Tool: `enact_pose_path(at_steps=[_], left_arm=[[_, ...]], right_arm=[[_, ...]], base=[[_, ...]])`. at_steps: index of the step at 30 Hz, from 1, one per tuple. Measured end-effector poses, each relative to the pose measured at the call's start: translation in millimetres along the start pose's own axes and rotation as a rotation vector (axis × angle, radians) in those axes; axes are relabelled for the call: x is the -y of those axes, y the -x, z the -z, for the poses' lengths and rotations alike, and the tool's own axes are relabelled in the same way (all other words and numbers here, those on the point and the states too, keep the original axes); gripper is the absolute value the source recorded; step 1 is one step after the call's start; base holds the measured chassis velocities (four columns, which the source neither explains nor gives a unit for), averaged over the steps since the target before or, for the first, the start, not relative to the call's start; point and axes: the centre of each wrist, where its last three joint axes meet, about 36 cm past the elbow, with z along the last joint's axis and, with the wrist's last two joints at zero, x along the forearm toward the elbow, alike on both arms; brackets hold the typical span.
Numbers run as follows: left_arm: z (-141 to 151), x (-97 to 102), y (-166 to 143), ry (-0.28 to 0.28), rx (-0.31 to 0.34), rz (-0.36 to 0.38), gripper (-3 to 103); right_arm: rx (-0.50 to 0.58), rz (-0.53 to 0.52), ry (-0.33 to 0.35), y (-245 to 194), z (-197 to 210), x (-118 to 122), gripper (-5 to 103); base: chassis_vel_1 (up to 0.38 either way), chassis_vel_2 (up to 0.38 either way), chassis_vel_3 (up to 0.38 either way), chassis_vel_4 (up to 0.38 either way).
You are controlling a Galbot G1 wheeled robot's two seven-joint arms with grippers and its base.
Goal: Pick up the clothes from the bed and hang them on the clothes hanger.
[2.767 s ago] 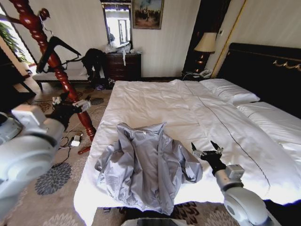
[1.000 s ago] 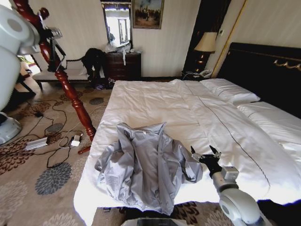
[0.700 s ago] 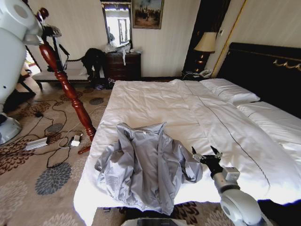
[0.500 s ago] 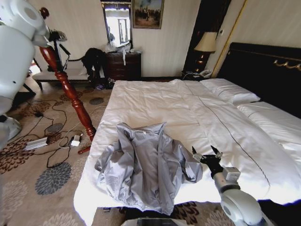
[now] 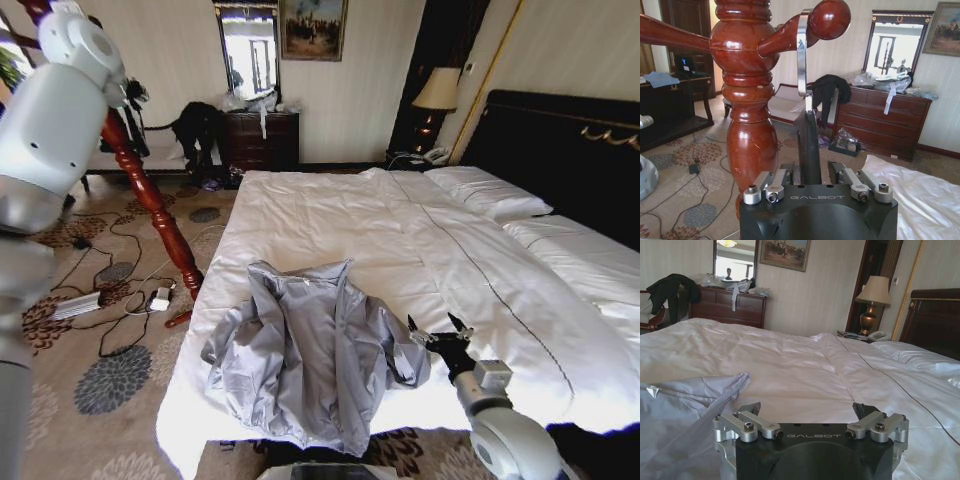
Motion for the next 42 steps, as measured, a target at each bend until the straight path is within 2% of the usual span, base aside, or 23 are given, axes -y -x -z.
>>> enact_pose_path(at_steps=[1,4,6,7,18,23,27,28,32,33,37,38,39,42], left_arm=[[0,0.0,0,0.000,0.000,0.000,40],[0,-2.7,-1,0.002,0.014,0.006,24],[0,-2.9,-2,0.005,0.019,0.007,24],[0,-3.0,-4,0.008,0.026,0.004,15],[-2,-11.0,-15,0.029,0.072,0.004,15],[-3,-18.0,-32,0.045,0.110,-0.022,15],[-23,-35.5,-53,0.055,0.131,-0.100,15],[-23,-35.5,-53,0.055,0.131,-0.100,15],[-66,-48.4,-76,0.085,0.122,-0.238,15],[-66,-48.4,-76,0.085,0.122,-0.238,15],[-114,-72.9,-86,0.079,0.128,-0.394,15],[-114,-72.9,-86,0.079,0.128,-0.394,15],[-126,-79.3,-87,0.084,0.133,-0.432,15],[-172,-94.8,-90,0.096,0.190,-0.552,15]], right_arm=[[0.000,0.000,0.000,0,0,0,100],[0.003,-0.006,-0.008,2,-1,3,100],[0.006,-0.005,-0.010,3,0,4,100],[0.011,-0.004,-0.011,4,2,5,100],[0.023,-0.016,-0.009,7,6,10,100],[0.022,-0.013,-0.004,8,5,9,100],[0.013,-0.011,0.004,7,2,5,100],[0.013,-0.011,0.004,7,2,5,100],[0.003,-0.013,0.002,6,0,5,100],[0.003,-0.013,0.002,6,0,5,100],[-0.005,-0.013,-0.005,5,0,8,100],[-0.005,-0.013,-0.005,5,0,8,100],[-0.005,-0.013,-0.005,5,0,8,100],[-0.008,-0.008,-0.007,4,2,8,100]], base=[[0.000,0.000,0.000,0.000],[0.000,0.000,0.000,0.000],[0.000,0.000,0.000,0.000],[0.000,0.000,0.000,0.000],[0.000,0.000,0.000,0.000],[0.000,0.000,0.000,0.000],[0.000,0.000,0.000,0.000],[0.000,0.000,0.000,0.000],[0.000,0.000,0.000,0.000],[0.000,0.000,0.000,0.000],[0.000,0.000,0.000,0.000],[0.000,0.000,0.000,0.000],[0.000,0.000,0.000,0.000],[0.000,0.000,0.000,0.000]])
